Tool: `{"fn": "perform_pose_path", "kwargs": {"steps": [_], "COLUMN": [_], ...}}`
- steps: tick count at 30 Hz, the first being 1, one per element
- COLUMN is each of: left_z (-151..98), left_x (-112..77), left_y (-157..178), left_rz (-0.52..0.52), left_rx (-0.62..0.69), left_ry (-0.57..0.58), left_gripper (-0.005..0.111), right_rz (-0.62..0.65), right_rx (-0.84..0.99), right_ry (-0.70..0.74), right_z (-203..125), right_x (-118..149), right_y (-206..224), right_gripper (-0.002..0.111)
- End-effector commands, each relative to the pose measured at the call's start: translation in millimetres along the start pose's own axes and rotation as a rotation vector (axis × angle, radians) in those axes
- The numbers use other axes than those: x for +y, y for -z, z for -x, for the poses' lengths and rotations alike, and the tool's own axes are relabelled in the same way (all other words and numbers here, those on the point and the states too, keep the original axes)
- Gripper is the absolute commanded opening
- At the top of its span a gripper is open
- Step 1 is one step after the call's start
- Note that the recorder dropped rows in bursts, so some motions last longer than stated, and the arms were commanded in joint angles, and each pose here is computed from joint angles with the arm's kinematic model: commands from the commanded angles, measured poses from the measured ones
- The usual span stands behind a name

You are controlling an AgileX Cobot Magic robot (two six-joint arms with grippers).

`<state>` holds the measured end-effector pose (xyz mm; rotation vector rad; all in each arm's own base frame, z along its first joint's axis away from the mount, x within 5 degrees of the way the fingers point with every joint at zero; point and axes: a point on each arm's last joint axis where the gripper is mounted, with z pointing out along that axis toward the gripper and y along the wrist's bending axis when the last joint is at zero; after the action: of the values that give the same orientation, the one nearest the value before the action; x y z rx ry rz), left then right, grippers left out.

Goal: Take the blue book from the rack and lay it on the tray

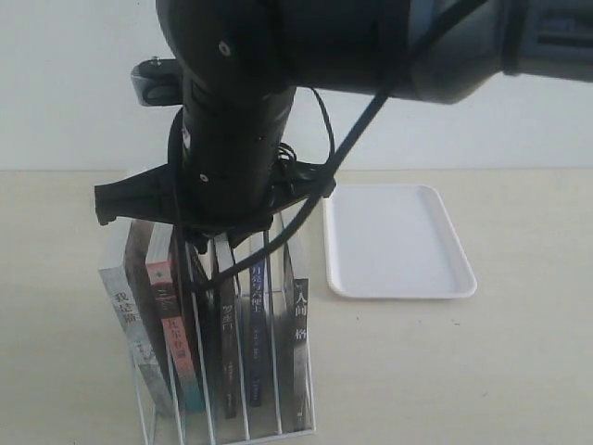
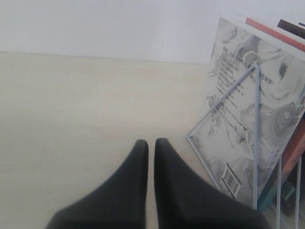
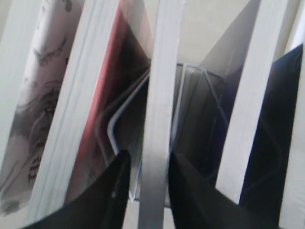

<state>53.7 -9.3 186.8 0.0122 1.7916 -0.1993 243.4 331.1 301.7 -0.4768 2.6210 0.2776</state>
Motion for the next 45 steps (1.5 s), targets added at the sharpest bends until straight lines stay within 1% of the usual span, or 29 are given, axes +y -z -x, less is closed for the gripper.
{"fn": "perform_pose_path", "kwargs": {"steps": [1,4,12,16,20,28,33,38,39,41,43,45], "left_z": [-1.0,-1.0,-1.0,-1.0,-1.0,-1.0,-1.0,-1.0,-1.0,-1.0,-1.0,-1.0], "left_x": [0.3,0.3,0.3,0.3,0.3,0.3,0.3,0.3,0.3,0.3,0.3,0.3], "left_y": [-0.1,-0.1,-0.1,-0.1,-0.1,-0.1,-0.1,-0.1,-0.1,-0.1,-0.1,-0.1], "left_rz": [0.002,0.002,0.002,0.002,0.002,0.002,0.002,0.002,0.002,0.002,0.002,0.002], "left_rx": [-0.001,-0.001,-0.001,-0.001,-0.001,-0.001,-0.001,-0.001,-0.001,-0.001,-0.001,-0.001], "left_ry": [-0.007,-0.007,-0.007,-0.007,-0.007,-0.007,-0.007,-0.007,-0.007,-0.007,-0.007,-0.007], "left_gripper": [0.004,0.004,0.004,0.004,0.004,0.004,0.004,0.004,0.004,0.004,0.004,0.004], "right_rz": [0.002,0.012,0.077,0.068,0.008,-0.055,-0.089,-0.085,-0.088,-0.093,-0.094,-0.094], "right_rx": [0.000,-0.014,-0.146,-0.166,-0.129,-0.050,-0.059,-0.077,-0.079,-0.081,-0.082,-0.082], "right_ry": [0.007,0.008,-0.006,-0.012,-0.003,0.014,0.034,0.032,0.034,0.031,0.032,0.032], "right_z": [0.5,1.6,7.8,6.2,3.3,1.6,4.0,5.6,5.9,6.0,6.1,6.1], "right_x": [-0.1,-0.8,-12.1,-19.4,-23.8,-18.3,-19.0,-18.7,-18.9,-19.3,-19.4,-19.4], "right_y": [2.5,9.2,71.9,91.1,87.0,52.1,42.3,42.4,42.2,42.3,42.3,42.3], "right_gripper": [0.047,0.047,0.045,0.045,0.045,0.045,0.045,0.045,0.045,0.039,0.029,0.021]}}
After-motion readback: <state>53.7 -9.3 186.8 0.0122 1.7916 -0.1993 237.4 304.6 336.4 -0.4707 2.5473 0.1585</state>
